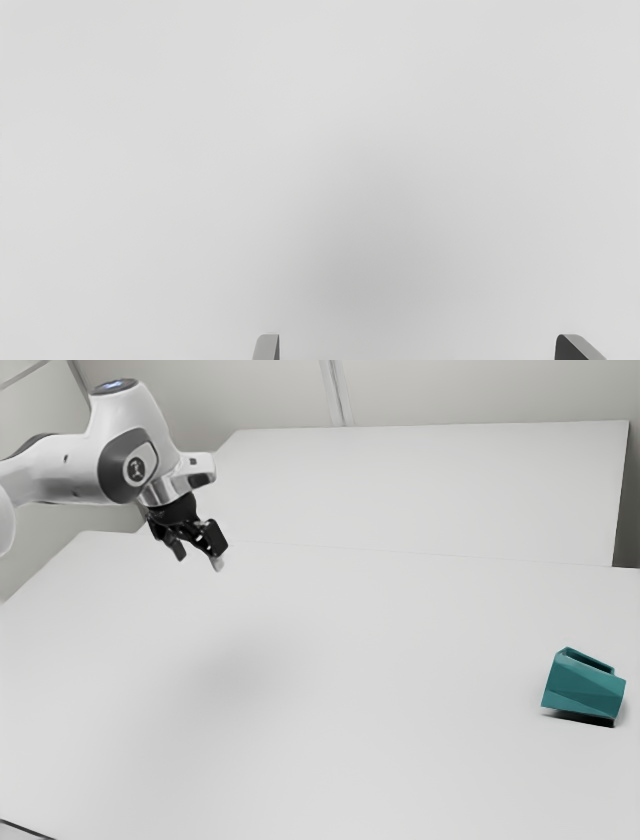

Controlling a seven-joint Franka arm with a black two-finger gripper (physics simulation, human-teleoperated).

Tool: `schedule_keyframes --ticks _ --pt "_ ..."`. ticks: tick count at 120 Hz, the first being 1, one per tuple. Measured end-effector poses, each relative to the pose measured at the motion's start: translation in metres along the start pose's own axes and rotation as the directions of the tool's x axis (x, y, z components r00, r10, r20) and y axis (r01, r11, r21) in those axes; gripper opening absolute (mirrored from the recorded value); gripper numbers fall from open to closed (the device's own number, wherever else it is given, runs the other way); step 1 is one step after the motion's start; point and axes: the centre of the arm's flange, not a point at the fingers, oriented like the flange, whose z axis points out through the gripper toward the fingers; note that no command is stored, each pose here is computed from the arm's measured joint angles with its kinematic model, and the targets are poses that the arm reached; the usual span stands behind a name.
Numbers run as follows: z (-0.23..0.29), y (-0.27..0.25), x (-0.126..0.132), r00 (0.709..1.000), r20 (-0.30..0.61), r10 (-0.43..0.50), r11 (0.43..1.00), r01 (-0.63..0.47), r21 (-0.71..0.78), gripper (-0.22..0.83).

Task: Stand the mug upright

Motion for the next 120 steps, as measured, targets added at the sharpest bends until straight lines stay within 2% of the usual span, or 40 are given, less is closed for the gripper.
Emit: schedule_keyframes --ticks 14,28,36,49,65,88,120 --pt "-0.037 0.002 -0.017 0.998 -0.055 0.013 1.0 -0.013 0.003 0.62" --pt "-0.057 0.075 -0.019 0.99 -0.07 0.124 0.991 -0.127 -0.036 0.61" --pt "-0.038 0.101 -0.023 0.99 -0.043 0.135 0.985 -0.139 -0.106 0.61" --pt "0.026 0.141 -0.032 0.991 0.025 0.132 0.966 -0.124 -0.225 0.62" --pt "0.08 0.195 -0.045 0.989 0.049 0.138 0.944 -0.116 -0.309 0.62" --pt "0.113 0.241 -0.054 0.994 0.031 0.108 0.926 -0.089 -0.367 0.61" --pt "0.148 0.272 -0.058 0.999 0.049 -0.011 0.863 0.034 -0.504 0.62"
